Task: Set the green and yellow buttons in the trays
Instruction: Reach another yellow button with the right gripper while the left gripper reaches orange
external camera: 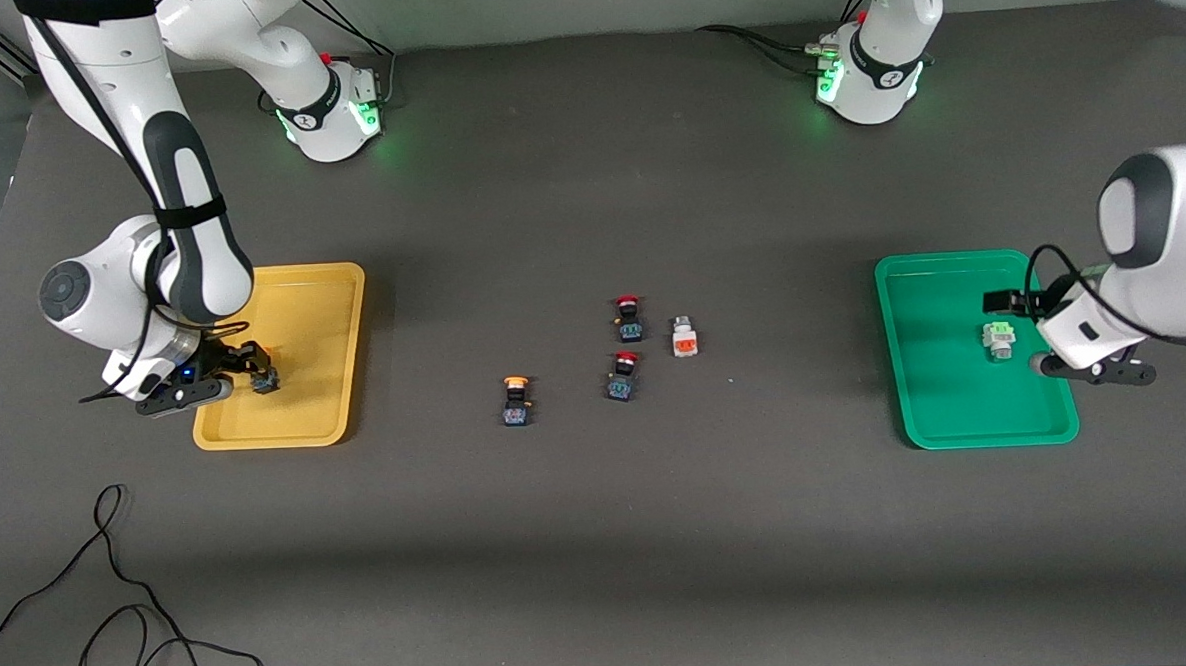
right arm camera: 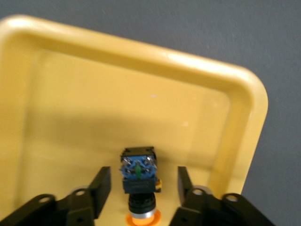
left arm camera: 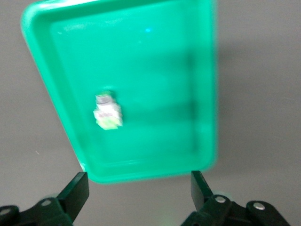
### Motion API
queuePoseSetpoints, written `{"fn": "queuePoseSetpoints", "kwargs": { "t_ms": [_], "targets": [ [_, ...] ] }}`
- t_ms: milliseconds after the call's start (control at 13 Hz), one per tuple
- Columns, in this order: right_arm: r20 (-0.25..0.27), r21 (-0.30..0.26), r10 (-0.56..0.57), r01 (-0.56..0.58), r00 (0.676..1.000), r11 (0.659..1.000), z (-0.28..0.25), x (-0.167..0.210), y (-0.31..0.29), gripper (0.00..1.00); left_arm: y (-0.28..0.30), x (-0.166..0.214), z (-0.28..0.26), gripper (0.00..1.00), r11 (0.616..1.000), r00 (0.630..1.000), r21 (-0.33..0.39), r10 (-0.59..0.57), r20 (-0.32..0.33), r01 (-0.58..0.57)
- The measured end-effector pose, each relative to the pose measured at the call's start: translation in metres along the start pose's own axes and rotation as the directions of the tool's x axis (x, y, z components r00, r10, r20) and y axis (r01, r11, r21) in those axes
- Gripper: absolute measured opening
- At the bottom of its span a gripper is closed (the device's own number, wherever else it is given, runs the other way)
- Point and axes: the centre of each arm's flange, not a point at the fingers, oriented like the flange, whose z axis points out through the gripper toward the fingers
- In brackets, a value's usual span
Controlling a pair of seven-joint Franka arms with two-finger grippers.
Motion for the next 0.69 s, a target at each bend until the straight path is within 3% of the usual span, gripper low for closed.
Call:
{"fn": "queuePoseSetpoints", "kwargs": {
  "t_ms": [154, 231, 462, 692],
  "targets": [
    [0.004, 0.049, -0.015, 0.015, 1.0, 0.999, -0.023, 0.022, -0.002, 0.94, 0.046, -0.002, -0.036, 0.96, 0.999, 0.999, -0.025, -0.045, 0.004, 0.045],
    [0.003, 0.063, -0.031, 0.031, 1.0, 0.998, -0.038, 0.034, -0.002, 1.0, 0.078, 0.001, -0.041, 0.96, 0.997, 0.998, -0.02, -0.069, 0.003, 0.069],
    [0.039, 0.056, -0.059, 0.056, 0.998, 0.997, -0.096, 0.072, -0.008, 1.0, 0.185, 0.016, -0.021, 0.96, 0.994, 0.995, -0.019, -0.104, 0.003, 0.104],
    [0.057, 0.045, -0.039, 0.036, 0.998, 0.998, -0.145, 0.108, -0.055, 1.0, 0.253, 0.041, 0.015, 0.95, 0.986, 0.988, -0.081, -0.148, -0.037, 0.145]
  ]
}}
